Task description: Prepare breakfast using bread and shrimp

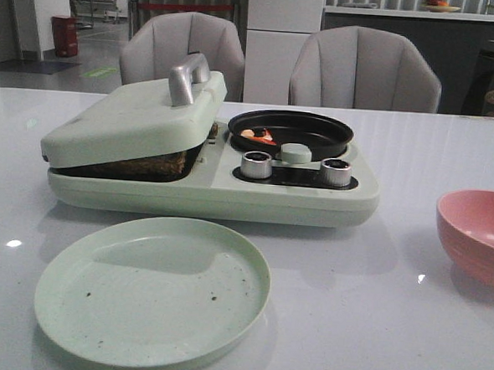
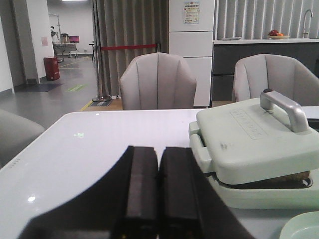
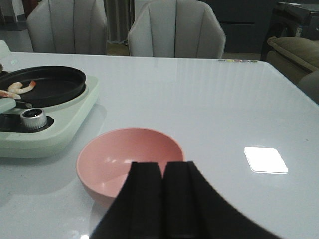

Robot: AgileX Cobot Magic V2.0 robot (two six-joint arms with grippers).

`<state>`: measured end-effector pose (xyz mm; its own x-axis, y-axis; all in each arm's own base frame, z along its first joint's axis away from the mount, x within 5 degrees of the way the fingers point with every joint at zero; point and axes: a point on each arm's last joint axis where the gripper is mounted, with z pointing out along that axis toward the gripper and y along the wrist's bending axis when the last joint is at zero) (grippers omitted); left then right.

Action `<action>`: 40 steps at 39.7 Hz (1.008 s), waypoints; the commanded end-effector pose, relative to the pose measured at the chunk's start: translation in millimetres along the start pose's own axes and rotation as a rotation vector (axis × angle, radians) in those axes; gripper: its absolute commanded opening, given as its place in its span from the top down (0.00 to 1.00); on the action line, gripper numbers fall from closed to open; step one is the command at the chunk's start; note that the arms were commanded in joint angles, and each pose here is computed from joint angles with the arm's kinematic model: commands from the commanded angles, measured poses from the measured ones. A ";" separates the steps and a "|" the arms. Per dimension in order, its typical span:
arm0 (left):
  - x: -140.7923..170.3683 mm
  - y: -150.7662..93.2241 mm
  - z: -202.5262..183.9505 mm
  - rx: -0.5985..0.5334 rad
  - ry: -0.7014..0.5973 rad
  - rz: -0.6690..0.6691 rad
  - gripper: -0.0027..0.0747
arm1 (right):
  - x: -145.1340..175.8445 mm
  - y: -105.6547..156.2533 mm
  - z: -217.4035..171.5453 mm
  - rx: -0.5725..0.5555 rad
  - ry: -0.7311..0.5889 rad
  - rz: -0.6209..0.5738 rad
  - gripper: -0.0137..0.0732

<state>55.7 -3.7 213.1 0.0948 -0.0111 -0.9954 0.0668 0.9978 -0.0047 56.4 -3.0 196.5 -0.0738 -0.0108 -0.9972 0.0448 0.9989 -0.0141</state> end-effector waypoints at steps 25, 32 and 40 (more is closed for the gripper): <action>-7.2 -0.4 -2.0 0.004 -0.101 -0.001 0.84 | -23.1 0.7 -5.7 -0.010 -0.277 0.038 0.80; -7.2 -0.4 -2.0 0.004 -0.101 -0.001 0.84 | -23.1 0.7 -5.7 -0.010 -0.277 0.038 0.80; -7.2 -0.4 -2.0 0.004 -0.101 -0.001 0.84 | -23.1 0.7 -5.7 -0.010 -0.277 0.038 0.80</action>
<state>55.7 -3.7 213.1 0.0948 -0.0111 -0.9954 0.0668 0.9978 -0.0047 56.6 -1.9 204.1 0.0694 0.0233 -0.9973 0.0325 0.9991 0.0256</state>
